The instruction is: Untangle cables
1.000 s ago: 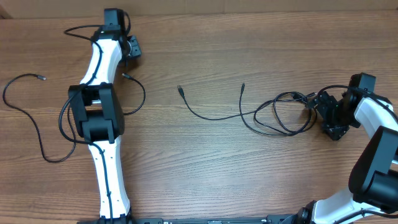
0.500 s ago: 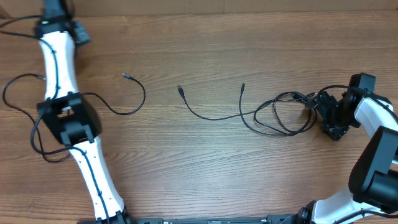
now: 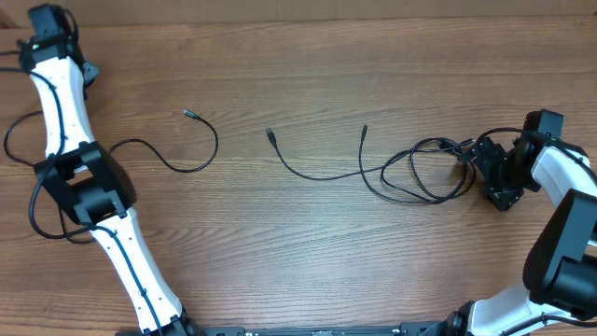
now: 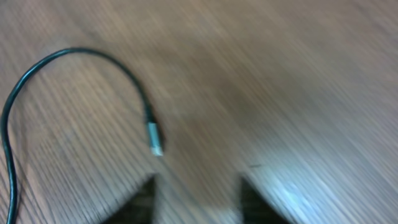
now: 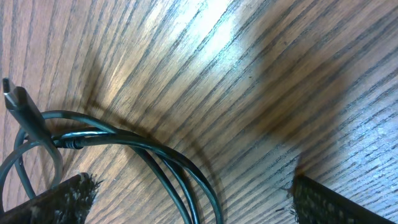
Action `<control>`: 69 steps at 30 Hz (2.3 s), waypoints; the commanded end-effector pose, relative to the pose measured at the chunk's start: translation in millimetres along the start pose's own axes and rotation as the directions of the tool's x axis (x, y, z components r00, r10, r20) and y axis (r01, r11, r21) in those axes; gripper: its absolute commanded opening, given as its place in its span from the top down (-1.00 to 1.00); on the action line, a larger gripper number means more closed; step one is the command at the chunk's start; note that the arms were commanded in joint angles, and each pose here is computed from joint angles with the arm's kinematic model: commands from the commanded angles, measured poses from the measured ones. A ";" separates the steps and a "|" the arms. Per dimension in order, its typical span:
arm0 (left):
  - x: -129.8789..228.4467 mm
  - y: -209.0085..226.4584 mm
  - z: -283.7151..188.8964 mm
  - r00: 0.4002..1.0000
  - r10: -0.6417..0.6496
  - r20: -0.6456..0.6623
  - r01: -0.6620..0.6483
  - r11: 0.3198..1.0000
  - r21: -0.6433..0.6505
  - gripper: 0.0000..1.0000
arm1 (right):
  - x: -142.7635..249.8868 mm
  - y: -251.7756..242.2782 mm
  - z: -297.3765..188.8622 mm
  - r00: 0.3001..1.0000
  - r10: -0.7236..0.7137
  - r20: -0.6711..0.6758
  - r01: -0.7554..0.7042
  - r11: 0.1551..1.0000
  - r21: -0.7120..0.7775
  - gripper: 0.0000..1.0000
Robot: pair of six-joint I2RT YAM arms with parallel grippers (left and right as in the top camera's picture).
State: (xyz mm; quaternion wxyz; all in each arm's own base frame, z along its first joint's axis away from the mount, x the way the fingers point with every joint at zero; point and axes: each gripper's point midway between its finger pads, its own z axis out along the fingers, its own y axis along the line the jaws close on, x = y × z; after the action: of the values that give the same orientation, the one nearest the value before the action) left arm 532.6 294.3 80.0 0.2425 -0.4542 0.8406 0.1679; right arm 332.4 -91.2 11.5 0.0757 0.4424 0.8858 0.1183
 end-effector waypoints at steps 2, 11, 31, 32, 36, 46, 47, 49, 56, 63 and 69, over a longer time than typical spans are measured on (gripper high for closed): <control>6.9 37.8 33.3 0.995 -0.091 -0.027 0.088 0.992 -0.085 -0.25 | 8.1 2.8 5.5 0.999 0.005 -0.033 -0.006 1.000 -0.013 -1.00; -1.5 70.0 53.2 0.987 -0.156 -0.032 0.152 0.984 -0.092 -0.29 | 8.1 2.8 5.5 0.999 0.005 -0.033 -0.006 1.000 -0.013 -1.00; 32.6 47.5 101.4 0.983 -0.175 -0.055 0.177 0.984 0.024 -0.22 | 8.1 2.8 5.5 0.999 0.005 -0.033 -0.006 1.000 -0.013 -1.00; 37.3 48.3 104.5 0.983 -0.173 -0.061 0.175 0.984 0.021 -0.22 | 8.1 2.8 5.5 0.999 0.005 -0.033 -0.006 1.000 -0.013 -1.00; 52.7 50.9 114.3 0.983 -0.168 -0.078 0.169 0.986 0.011 0.09 | 8.1 2.8 5.5 0.999 0.005 -0.033 -0.006 1.000 -0.013 -1.00; 85.8 60.2 114.2 0.974 -0.132 -0.183 0.126 0.991 -0.043 0.67 | 8.1 2.9 5.5 0.999 0.005 -0.032 -0.006 1.000 -0.013 -0.99; 90.1 60.1 113.3 0.971 -0.128 -0.201 0.122 0.992 -0.042 0.68 | 8.1 2.9 5.5 0.999 0.005 -0.032 -0.006 1.000 -0.013 -0.99; 100.9 57.0 110.6 0.960 -0.119 -0.251 0.117 0.993 -0.025 0.69 | 8.1 2.8 5.5 0.999 0.005 -0.033 -0.006 1.000 -0.013 -1.00; 150.6 12.8 84.8 0.878 -0.008 -0.479 0.108 0.977 0.182 0.85 | 8.2 2.9 5.5 0.999 0.005 -0.033 -0.005 1.000 -0.013 -1.00; 203.2 6.6 58.8 0.804 0.100 -0.586 -0.029 0.991 0.129 0.91 | 8.1 2.9 5.5 0.999 0.005 -0.032 -0.006 1.000 -0.013 -1.00; 241.9 -11.3 32.1 0.731 0.239 -0.639 -0.168 0.971 0.171 0.90 | 8.1 2.9 5.5 0.999 0.005 -0.032 -0.006 1.000 -0.013 -1.00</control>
State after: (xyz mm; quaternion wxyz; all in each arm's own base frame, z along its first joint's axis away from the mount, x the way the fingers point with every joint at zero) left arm 475.9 207.8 -2.0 0.0748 -0.4309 0.8989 0.0258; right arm 332.5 -91.1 11.5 0.0757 0.4423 0.8858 0.1184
